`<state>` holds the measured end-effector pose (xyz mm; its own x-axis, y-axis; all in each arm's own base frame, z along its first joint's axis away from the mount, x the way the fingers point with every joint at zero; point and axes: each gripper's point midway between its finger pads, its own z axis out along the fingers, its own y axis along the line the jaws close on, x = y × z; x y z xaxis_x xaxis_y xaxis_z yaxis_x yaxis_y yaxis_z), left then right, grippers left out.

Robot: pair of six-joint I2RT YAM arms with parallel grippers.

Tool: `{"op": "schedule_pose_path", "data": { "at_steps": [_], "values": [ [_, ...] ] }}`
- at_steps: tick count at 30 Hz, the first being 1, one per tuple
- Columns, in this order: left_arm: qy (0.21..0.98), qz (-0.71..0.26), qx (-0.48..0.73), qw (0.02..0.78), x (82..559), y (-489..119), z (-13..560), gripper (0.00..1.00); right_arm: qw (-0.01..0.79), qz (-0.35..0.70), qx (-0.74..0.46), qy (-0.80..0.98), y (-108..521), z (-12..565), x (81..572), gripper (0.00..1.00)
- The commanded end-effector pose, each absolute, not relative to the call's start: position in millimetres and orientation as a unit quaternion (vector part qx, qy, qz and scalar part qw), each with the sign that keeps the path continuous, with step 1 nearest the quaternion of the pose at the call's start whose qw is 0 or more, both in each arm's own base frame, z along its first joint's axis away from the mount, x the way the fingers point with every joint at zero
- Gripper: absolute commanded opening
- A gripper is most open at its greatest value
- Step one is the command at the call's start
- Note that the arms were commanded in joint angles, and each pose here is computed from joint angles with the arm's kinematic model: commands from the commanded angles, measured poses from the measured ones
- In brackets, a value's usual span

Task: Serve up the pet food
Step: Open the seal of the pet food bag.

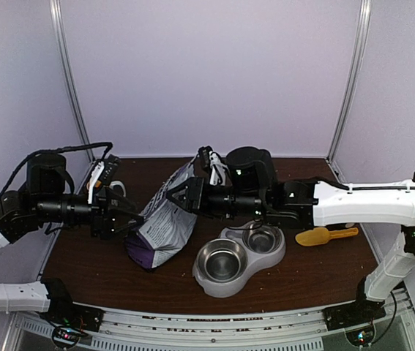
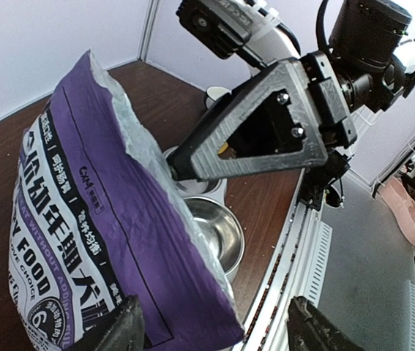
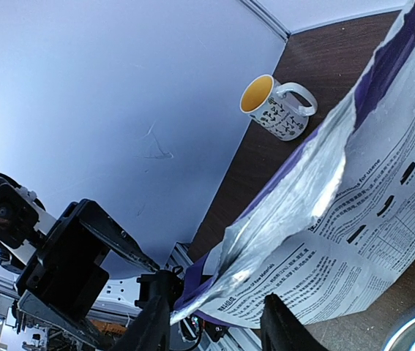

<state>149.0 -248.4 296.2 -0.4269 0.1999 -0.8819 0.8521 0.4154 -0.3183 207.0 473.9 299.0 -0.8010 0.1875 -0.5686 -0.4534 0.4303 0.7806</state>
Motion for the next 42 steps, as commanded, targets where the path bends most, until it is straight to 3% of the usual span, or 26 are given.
{"op": "schedule_pose_path", "data": {
  "at_steps": [1,6,15,19,28,42],
  "values": [
    [0.713,-0.433,0.375,0.405,141.9,-256.2,302.5,0.68,0.308,0.533,-0.068,0.785,480.9,304.8,210.0,0.38],
    [0.712,-0.438,0.381,0.394,141.0,-260.0,298.6,0.62,0.304,0.532,-0.064,0.787,484.1,299.8,211.6,0.31],
    [0.711,-0.445,0.386,0.385,140.0,-264.0,297.0,0.52,0.302,0.539,-0.067,0.783,490.3,300.7,212.0,0.29],
    [0.712,-0.445,0.385,0.384,139.9,-264.0,296.3,0.43,0.303,0.546,-0.069,0.778,489.5,305.1,210.3,0.31],
    [0.712,-0.446,0.384,0.384,139.9,-264.0,295.8,0.40,0.296,0.562,-0.073,0.769,495.1,309.1,205.3,0.38],
    [0.712,-0.445,0.380,0.387,141.0,-263.4,297.5,0.38,0.283,0.556,-0.072,0.778,500.1,296.8,203.7,0.10]
  ]
}}
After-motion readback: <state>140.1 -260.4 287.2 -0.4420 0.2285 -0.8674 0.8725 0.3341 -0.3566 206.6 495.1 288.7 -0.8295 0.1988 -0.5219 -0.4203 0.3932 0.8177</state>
